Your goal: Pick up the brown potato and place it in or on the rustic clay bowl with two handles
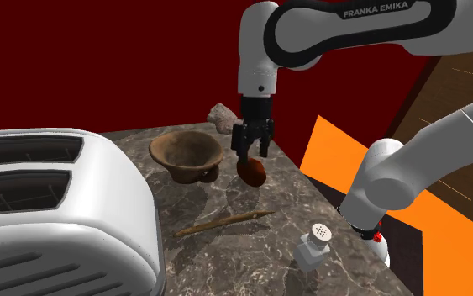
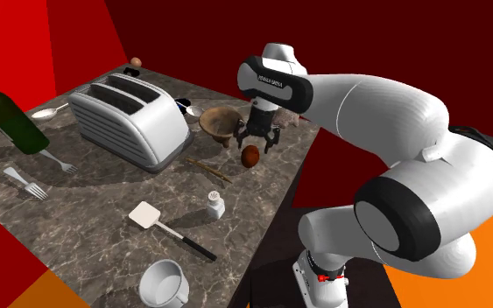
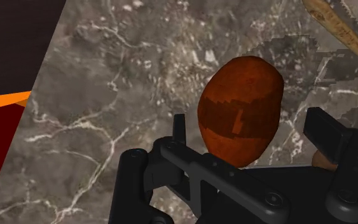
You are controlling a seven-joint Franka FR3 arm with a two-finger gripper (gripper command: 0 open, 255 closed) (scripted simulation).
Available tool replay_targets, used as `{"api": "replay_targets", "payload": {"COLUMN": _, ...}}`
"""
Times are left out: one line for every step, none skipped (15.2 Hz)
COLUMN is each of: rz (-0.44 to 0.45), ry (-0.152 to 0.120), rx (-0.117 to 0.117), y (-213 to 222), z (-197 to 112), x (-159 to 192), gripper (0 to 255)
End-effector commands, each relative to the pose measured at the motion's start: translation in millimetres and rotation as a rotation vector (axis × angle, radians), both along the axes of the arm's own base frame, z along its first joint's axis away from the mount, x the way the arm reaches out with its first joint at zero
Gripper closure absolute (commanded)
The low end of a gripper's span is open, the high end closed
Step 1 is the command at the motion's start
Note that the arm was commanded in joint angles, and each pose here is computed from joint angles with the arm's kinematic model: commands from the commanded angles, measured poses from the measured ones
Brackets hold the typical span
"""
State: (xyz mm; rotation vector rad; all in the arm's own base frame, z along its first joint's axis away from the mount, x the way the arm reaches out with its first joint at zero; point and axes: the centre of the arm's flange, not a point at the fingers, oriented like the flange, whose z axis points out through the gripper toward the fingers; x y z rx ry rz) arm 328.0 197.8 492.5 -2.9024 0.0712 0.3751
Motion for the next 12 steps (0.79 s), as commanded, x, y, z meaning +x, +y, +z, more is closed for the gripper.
{"api": "replay_targets", "payload": {"rz": -0.001, "ry": 0.0, "rx": 0.001, "y": 3.0, "z": -9.3, "x": -2.0, "gripper": 0}}
{"api": "replay_targets", "payload": {"rz": -0.001, "ry": 0.0, "rx": 0.001, "y": 4.2, "z": -14.3, "x": -3.3, "gripper": 0}}
{"api": "replay_targets", "payload": {"rz": -0.001, "ry": 0.0, "rx": 0.001, "y": 5.3, "z": -19.3, "x": -4.6, "gripper": 0}}
{"api": "replay_targets", "payload": {"rz": -0.001, "ry": 0.0, "rx": 0.001, "y": 7.1, "z": -27.1, "x": -6.6, "gripper": 0}}
{"api": "replay_targets", "payload": {"rz": -0.001, "ry": 0.0, "rx": 0.001, "y": 7.1, "z": -27.1, "x": -6.6, "gripper": 0}}
{"api": "replay_targets", "payload": {"rz": -0.001, "ry": 0.0, "rx": 0.001, "y": 7.1, "z": -27.1, "x": -6.6, "gripper": 0}}
{"api": "replay_targets", "payload": {"rz": -0.001, "ry": 0.0, "rx": 0.001, "y": 7.1, "z": -27.1, "x": -6.6, "gripper": 0}}
{"api": "replay_targets", "payload": {"rz": -0.001, "ry": 0.0, "rx": 0.001, "y": 7.1, "z": -27.1, "x": -6.6, "gripper": 0}}
{"api": "replay_targets", "payload": {"rz": -0.001, "ry": 0.0, "rx": 0.001, "y": 7.1, "z": -27.1, "x": -6.6, "gripper": 0}}
{"api": "replay_targets", "payload": {"rz": -0.001, "ry": 0.0, "rx": 0.001, "y": 7.1, "z": -27.1, "x": -6.6, "gripper": 0}}
{"api": "replay_targets", "payload": {"rz": -0.001, "ry": 0.0, "rx": 0.001, "y": 7.1, "z": -27.1, "x": -6.6, "gripper": 0}}
{"api": "replay_targets", "payload": {"rz": -0.001, "ry": 0.0, "rx": 0.001, "y": 7.1, "z": -27.1, "x": -6.6, "gripper": 0}}
